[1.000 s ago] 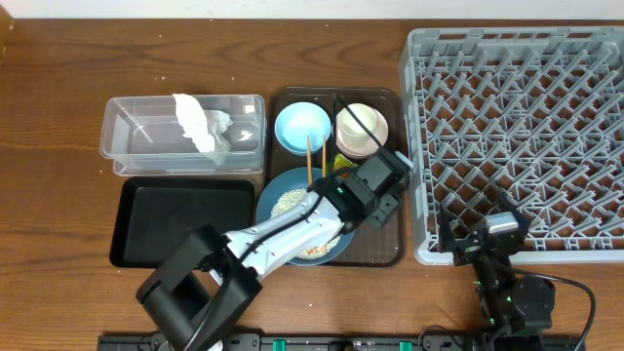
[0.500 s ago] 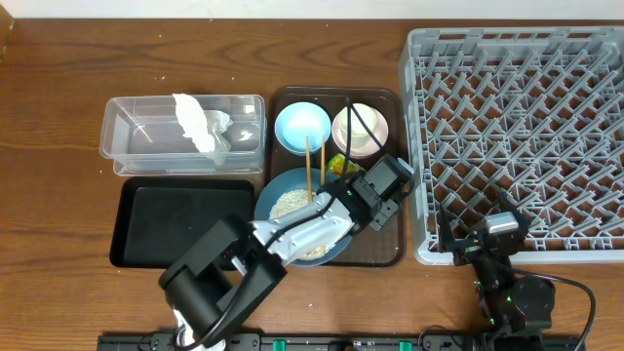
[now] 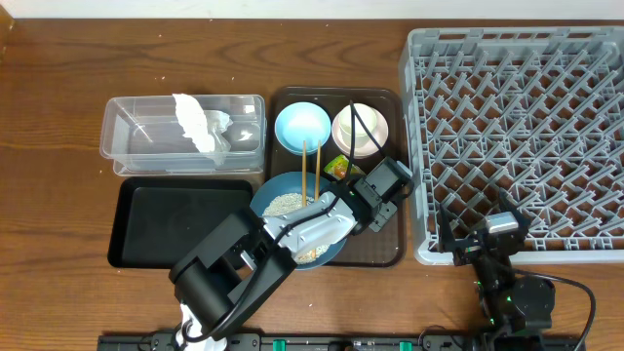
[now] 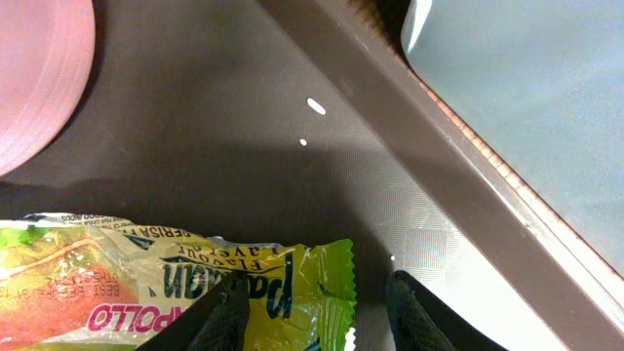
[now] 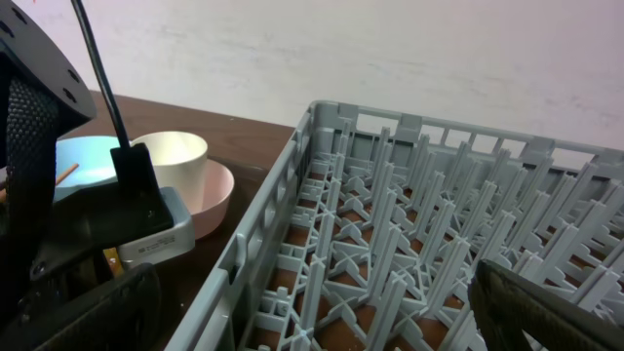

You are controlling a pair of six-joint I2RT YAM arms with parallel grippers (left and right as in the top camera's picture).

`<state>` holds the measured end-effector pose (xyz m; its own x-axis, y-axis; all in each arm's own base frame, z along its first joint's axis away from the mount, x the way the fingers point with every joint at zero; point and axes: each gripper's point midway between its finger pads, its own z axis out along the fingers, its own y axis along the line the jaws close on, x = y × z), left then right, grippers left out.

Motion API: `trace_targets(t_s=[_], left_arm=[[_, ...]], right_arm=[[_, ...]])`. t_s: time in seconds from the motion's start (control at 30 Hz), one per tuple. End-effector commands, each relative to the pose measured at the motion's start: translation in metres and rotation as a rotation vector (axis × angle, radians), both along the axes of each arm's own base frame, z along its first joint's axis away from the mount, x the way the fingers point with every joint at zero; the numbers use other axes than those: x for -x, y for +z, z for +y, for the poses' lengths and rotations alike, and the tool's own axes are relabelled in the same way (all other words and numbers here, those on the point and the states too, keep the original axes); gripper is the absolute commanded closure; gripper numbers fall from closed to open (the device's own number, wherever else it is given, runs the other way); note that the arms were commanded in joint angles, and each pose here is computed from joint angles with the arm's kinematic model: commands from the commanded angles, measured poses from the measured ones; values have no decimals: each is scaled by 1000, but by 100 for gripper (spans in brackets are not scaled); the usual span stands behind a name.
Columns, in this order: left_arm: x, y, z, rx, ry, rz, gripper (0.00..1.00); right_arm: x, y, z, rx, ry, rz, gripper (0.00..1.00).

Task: Sort waste into correct bins and load items into the dishwasher rack
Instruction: 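Move the left gripper back to the yellow-green snack wrapper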

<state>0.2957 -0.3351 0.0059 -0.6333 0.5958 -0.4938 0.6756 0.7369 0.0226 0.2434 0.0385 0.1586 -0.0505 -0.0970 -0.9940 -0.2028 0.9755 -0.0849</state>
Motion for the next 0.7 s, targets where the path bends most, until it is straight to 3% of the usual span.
trace_targets(t_s=[0.0, 0.1, 0.27, 0.4, 0.67], left_arm=[[-3, -5, 0, -15, -2, -7, 52], [-3, -5, 0, -15, -2, -7, 68], [-4, -4, -1, -9, -2, -12, 76], [-10, 7, -8, 29, -1, -44, 93], [-20, 80, -20, 170, 0, -160, 94]], right_arm=[[0, -1, 1, -11, 5, 6, 1], [0, -1, 1, -11, 5, 6, 1], [0, -1, 1, -11, 5, 6, 1], [0, -1, 1, -11, 5, 6, 1], [0, -1, 1, -11, 5, 6, 1]])
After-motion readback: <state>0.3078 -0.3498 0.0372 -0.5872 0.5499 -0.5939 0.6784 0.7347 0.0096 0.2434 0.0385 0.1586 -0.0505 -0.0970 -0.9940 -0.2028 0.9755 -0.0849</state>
